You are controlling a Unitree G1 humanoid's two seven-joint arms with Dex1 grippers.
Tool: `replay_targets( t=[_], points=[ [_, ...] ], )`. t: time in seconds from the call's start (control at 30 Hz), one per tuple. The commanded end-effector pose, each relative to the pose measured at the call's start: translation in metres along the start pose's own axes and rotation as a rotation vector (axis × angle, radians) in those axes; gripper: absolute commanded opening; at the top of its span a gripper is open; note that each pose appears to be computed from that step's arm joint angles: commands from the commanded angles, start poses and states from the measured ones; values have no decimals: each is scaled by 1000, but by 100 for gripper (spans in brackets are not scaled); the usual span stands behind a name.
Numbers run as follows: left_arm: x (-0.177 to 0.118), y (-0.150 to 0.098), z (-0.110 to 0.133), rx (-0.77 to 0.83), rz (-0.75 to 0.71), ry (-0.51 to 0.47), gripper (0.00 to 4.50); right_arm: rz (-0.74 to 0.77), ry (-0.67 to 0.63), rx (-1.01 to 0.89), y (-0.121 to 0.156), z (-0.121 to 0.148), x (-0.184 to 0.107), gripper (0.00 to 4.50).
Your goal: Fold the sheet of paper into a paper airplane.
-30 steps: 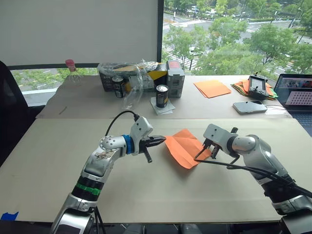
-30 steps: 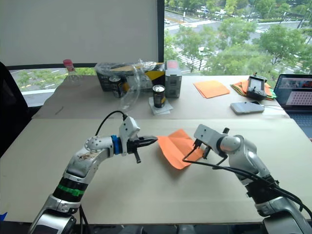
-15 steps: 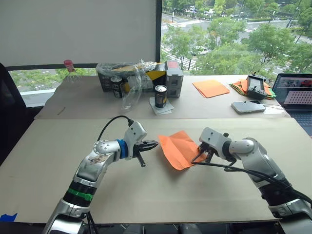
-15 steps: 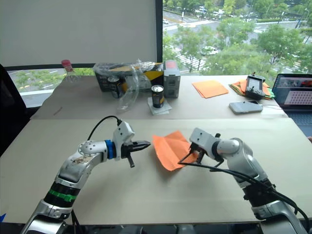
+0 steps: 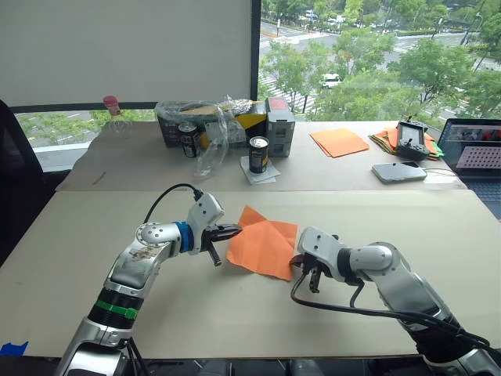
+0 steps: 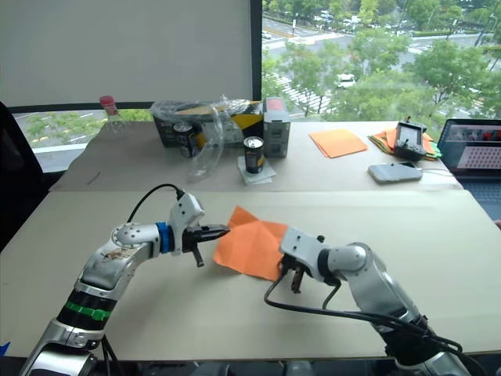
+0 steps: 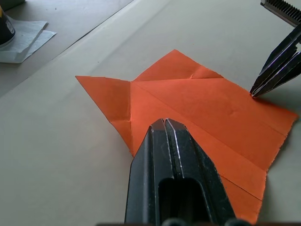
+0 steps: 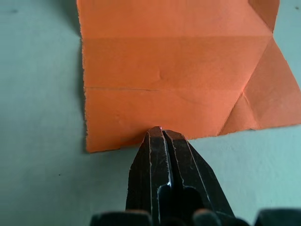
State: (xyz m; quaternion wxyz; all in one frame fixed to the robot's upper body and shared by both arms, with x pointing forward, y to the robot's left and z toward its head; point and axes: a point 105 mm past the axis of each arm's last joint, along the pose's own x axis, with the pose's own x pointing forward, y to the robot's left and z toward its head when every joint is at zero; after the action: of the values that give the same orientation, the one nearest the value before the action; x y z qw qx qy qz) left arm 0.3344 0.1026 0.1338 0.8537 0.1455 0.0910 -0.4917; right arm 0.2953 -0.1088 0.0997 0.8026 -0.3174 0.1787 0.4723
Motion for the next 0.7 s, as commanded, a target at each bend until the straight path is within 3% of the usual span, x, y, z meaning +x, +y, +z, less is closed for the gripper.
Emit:
replay_targets(
  t=[0.03,0.23,0.37,0.47,0.53,0.67,0.7],
  points=[
    [-7,-3,5,21,-25,-10,0,-24,5,7,-6,0,-13,2],
    [-5,4,5,5,12,-33,0,-82,-34,50,-25,7,-35,2],
    [-2,20,22,-170,78,-153,0,-118,-58,97,-33,7,-48,2],
    [-10,36,31,-384,134,-231,77,-133,-56,111,-33,4,-51,0],
    [-15,46,28,-459,173,-227,145,-143,-57,118,-32,3,-51,0],
    [-9,61,6,-589,288,-107,277,-160,-61,128,-31,3,-48,0],
    [-5,57,-3,-673,264,-43,277,-165,-65,130,-31,3,-47,0]
  ],
)
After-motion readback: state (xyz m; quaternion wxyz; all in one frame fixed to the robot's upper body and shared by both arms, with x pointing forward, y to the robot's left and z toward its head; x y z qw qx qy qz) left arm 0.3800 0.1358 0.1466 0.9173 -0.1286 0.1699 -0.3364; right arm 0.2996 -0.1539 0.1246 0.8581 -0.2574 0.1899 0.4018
